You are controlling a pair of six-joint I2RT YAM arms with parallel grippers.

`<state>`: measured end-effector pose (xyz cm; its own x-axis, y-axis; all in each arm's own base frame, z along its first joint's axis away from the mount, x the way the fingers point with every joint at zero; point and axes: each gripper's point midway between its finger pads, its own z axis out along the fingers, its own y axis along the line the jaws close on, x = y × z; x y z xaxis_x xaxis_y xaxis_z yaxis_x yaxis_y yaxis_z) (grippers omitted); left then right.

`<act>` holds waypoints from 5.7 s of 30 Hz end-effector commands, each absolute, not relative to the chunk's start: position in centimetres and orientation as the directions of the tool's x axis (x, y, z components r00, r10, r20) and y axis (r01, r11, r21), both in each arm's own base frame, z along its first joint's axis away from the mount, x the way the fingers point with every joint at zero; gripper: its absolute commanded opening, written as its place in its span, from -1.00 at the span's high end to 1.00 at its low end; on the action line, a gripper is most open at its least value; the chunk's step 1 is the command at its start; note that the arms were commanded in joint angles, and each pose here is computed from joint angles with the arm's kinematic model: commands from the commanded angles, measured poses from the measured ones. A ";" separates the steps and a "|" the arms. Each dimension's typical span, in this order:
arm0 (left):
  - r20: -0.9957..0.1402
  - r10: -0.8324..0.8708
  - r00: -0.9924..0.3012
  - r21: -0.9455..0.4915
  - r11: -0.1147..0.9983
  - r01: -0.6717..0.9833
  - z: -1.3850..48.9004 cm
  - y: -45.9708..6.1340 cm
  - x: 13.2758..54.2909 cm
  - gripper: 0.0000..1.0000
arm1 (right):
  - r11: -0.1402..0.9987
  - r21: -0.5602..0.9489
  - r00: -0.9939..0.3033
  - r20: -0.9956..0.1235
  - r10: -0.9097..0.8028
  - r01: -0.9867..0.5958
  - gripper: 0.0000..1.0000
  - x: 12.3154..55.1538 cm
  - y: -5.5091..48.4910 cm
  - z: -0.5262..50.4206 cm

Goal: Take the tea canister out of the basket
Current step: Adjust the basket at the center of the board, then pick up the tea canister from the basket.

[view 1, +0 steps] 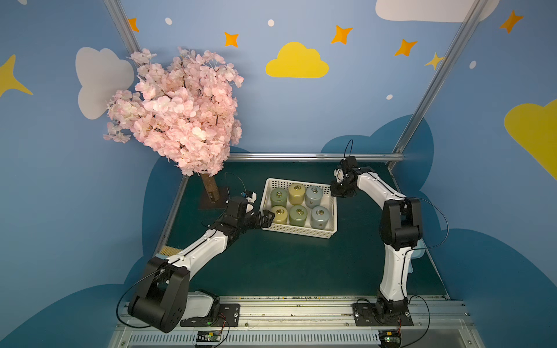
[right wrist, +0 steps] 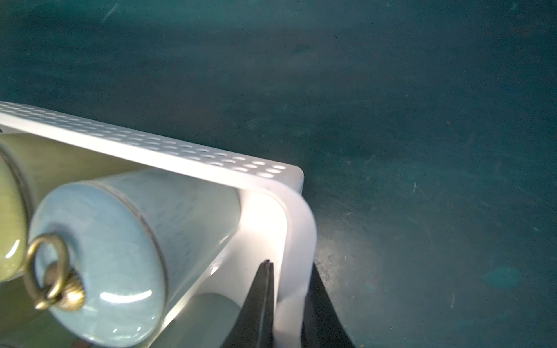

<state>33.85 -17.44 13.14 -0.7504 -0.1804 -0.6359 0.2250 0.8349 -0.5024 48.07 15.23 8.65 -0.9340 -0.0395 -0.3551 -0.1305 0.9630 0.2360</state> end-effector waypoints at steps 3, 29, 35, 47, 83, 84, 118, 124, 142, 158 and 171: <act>-0.640 -0.175 -0.748 -0.496 0.838 0.228 13.8 -17.4 33.0 -1.00 | 0.922 0.243 -0.890 -0.420 -0.179 -0.300 1.00 49.0 18.9 9.8; -0.667 0.076 -0.741 -0.275 0.900 0.340 15.7 -20.3 34.1 -1.00 | 0.925 0.276 -0.875 -0.472 -0.106 -0.261 0.19 49.9 19.0 13.7; -0.636 0.147 -0.758 -0.217 0.908 0.358 15.1 -20.8 34.4 -1.00 | 0.930 0.278 -0.872 -0.483 -0.081 -0.241 -0.11 48.3 17.7 15.4; -0.549 0.264 -0.793 -0.145 0.904 0.401 13.7 -21.9 34.5 -1.00 | 0.926 0.303 -0.838 -0.545 -0.026 -0.225 -0.96 42.0 15.3 18.3; -0.336 0.383 -0.861 -0.001 0.914 0.407 8.3 -23.1 36.1 -0.95 | 0.861 0.284 -0.553 -0.833 0.005 -0.421 -0.96 31.1 14.0 21.2; -0.334 0.383 -0.861 -0.004 0.913 0.408 8.2 -23.2 36.1 -0.92 | 0.862 0.283 -0.552 -0.834 0.005 -0.421 -0.96 31.2 14.0 21.2; -0.382 0.376 -0.845 0.000 0.914 0.406 10.3 -23.7 37.1 -0.11 | 0.867 0.281 -0.556 -0.831 0.005 -0.412 -0.97 31.3 13.9 21.1; -0.432 0.371 -0.822 -0.002 0.911 0.413 13.2 -23.7 37.2 -0.01 | 0.869 0.280 -0.558 -0.830 0.005 -0.409 -0.97 31.3 13.9 21.0; -0.545 0.362 -0.756 -0.001 0.902 0.433 19.8 -23.8 36.3 0.07 | 0.872 0.274 -0.554 -0.833 0.004 -0.406 -0.97 31.3 13.8 21.1; -0.596 0.412 -0.689 -0.009 0.855 0.519 22.9 -25.0 29.4 0.07 | 0.881 0.267 -0.544 -0.839 0.014 -0.390 -0.96 31.2 13.4 21.3; -0.605 0.492 -0.626 0.014 0.792 0.610 22.7 -26.8 23.1 0.07 | 0.901 0.254 -0.540 -0.841 0.026 -0.352 -0.96 31.5 12.7 20.8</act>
